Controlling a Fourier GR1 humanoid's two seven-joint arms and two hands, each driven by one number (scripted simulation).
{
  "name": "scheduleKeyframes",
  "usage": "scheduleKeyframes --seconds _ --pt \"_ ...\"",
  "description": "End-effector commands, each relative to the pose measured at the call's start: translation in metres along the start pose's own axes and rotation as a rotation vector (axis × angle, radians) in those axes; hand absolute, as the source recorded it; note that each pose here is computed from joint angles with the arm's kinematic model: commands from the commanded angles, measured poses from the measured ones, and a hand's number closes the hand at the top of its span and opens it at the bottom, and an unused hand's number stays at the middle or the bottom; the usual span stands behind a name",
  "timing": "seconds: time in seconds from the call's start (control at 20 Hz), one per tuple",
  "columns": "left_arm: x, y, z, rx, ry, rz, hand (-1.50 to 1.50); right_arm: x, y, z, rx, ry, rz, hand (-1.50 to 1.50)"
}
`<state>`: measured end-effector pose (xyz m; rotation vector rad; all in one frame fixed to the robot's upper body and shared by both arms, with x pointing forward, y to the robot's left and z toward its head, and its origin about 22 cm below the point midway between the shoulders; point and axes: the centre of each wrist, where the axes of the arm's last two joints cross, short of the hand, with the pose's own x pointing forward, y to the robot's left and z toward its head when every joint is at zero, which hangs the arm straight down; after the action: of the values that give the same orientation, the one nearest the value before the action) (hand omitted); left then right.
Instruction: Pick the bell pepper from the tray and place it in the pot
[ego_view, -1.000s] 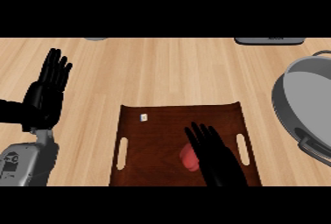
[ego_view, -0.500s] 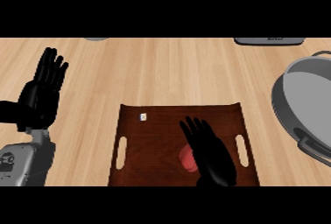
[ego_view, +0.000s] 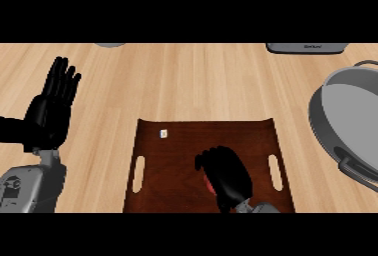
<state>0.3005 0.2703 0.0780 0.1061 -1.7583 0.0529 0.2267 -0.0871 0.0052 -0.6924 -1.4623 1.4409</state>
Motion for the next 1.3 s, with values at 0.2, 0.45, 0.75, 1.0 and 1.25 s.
scheduleKeyframes --seconds 0.2,0.45,0.75,1.0,1.25 --pt "-0.003 -0.002 0.013 0.02 0.006 -0.01 0.0 0.028 0.016 0.003 -0.01 -0.026 0.036 1.5" --pt "-0.006 -0.004 0.009 -0.01 0.005 0.006 0.0 0.011 -0.008 -0.003 -0.164 0.048 0.128 1.5" --pt "0.002 -0.022 0.005 -0.018 -0.003 0.004 0.0 0.064 -0.024 0.022 -0.189 0.111 0.017 1.5" --pt "0.022 -0.017 -0.015 -0.024 -0.016 0.003 0.0 0.08 -0.049 -0.001 -0.268 0.229 -0.066 1.5" --pt "0.001 0.004 -0.007 0.022 -0.018 -0.011 0.0 0.071 -0.112 0.001 -0.504 0.404 -0.009 1.5"
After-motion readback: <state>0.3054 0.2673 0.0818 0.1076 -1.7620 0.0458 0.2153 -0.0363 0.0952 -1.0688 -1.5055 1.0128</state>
